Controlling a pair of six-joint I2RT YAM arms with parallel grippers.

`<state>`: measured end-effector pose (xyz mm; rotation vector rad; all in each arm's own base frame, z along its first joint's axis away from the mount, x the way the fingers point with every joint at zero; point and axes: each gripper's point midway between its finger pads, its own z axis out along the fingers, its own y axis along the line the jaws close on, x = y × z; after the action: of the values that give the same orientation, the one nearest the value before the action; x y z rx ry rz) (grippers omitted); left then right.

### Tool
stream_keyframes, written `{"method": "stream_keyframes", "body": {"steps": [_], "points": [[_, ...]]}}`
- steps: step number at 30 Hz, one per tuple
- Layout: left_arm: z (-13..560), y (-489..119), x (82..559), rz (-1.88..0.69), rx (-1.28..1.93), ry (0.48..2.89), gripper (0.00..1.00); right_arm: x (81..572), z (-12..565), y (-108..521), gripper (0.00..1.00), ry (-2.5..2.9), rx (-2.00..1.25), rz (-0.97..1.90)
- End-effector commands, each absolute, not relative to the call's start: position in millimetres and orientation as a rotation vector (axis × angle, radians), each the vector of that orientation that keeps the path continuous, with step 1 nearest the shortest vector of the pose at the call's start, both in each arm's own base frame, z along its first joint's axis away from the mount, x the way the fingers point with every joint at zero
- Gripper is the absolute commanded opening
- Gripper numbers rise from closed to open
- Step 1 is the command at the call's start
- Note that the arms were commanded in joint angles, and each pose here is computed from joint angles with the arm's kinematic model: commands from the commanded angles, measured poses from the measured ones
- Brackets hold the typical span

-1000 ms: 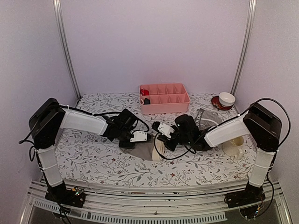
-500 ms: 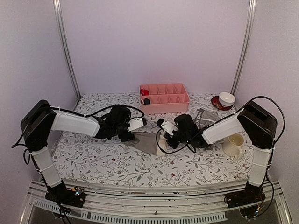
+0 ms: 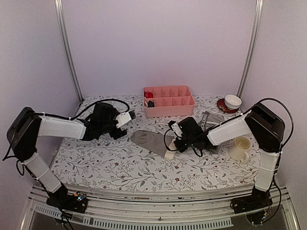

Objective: Roll the underwear
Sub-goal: Turn over the underwear at the center of the board.

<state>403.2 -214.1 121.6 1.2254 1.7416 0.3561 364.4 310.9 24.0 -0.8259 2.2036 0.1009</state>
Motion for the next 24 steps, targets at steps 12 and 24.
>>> {"method": "stream_keyframes", "body": {"steps": [12, 24], "points": [[122, -328, 366, -0.095, 1.385, 1.68, 0.82, 349, 39, 304, 0.02, 2.244, -0.738, 0.239], [21, -305, 419, 0.309, 1.371, 1.913, 0.71, 353, 48, 298, 0.02, 2.208, -0.73, 0.196]]}}
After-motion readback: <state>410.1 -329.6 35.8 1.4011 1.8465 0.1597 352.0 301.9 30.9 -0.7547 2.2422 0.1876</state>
